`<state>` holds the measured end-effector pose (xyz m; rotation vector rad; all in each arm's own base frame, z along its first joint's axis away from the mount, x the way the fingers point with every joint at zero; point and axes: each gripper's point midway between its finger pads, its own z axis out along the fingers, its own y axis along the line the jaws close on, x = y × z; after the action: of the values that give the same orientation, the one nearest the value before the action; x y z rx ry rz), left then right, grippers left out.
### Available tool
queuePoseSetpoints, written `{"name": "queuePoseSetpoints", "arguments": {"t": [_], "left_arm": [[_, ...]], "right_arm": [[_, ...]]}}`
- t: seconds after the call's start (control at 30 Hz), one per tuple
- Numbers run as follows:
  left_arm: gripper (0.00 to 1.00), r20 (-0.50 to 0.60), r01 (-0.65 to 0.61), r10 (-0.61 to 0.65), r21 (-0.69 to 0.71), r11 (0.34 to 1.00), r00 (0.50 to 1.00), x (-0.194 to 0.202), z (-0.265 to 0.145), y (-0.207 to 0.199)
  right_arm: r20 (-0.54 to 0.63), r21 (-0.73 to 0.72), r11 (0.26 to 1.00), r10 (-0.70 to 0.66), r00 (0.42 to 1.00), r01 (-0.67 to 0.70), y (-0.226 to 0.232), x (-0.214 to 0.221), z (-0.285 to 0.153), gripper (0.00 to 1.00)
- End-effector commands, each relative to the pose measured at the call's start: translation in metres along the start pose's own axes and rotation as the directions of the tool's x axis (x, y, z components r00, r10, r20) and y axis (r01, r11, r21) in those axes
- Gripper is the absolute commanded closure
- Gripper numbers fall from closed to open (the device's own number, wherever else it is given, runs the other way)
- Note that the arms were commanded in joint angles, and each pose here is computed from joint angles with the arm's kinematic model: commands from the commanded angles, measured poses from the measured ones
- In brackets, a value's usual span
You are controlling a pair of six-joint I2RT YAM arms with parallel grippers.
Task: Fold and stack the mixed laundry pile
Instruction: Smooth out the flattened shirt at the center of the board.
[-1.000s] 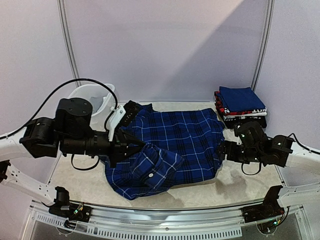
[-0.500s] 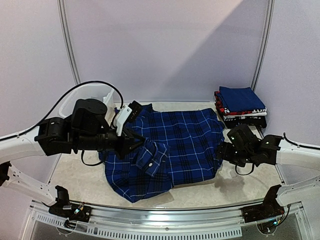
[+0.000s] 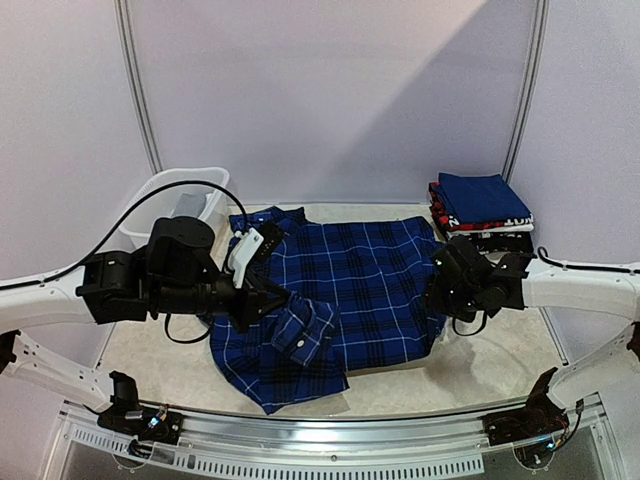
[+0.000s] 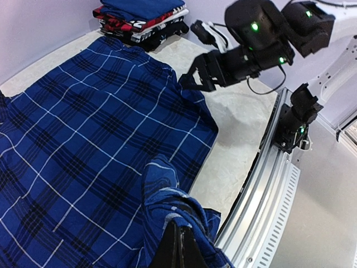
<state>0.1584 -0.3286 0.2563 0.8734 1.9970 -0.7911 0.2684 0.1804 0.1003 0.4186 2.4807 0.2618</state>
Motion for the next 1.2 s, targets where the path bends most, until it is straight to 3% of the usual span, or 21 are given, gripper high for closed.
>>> {"name": "queuePoseSetpoints", "arguments": {"t": [0.0,0.13,0.23,0.4,0.67,1.17], "left_arm": [[1.0,0.025,0.009,-0.009,0.015,1.0,1.0,0.0,0.0,0.002],[1.0,0.023,0.005,-0.006,0.015,1.0,1.0,0.004,-0.001,0.004],[1.0,0.023,0.005,-0.005,0.005,1.0,1.0,0.006,-0.001,0.008],[1.0,0.021,0.008,-0.008,-0.005,1.0,1.0,0.011,0.002,0.012],[1.0,0.03,0.014,-0.013,-0.022,1.0,0.999,0.012,0.0,0.018],[1.0,0.026,0.027,-0.026,-0.027,0.999,0.999,0.005,-0.001,0.017]], "right_arm": [[0.05,0.096,0.995,-0.044,0.998,0.039,-0.001,-0.022,0.0,0.34],[0.022,0.167,0.984,-0.065,0.998,0.06,-0.006,-0.021,0.015,0.4],[0.0,0.196,0.978,-0.076,0.997,0.075,-0.008,-0.02,0.024,0.51],[-0.012,0.259,0.959,-0.117,0.993,0.116,-0.017,-0.024,0.022,0.99],[-0.065,0.412,0.897,-0.149,0.987,0.162,-0.065,-0.014,-0.003,1.0],[0.11,0.424,0.905,-0.02,0.994,-0.028,-0.123,-0.023,-0.075,1.0]]}}
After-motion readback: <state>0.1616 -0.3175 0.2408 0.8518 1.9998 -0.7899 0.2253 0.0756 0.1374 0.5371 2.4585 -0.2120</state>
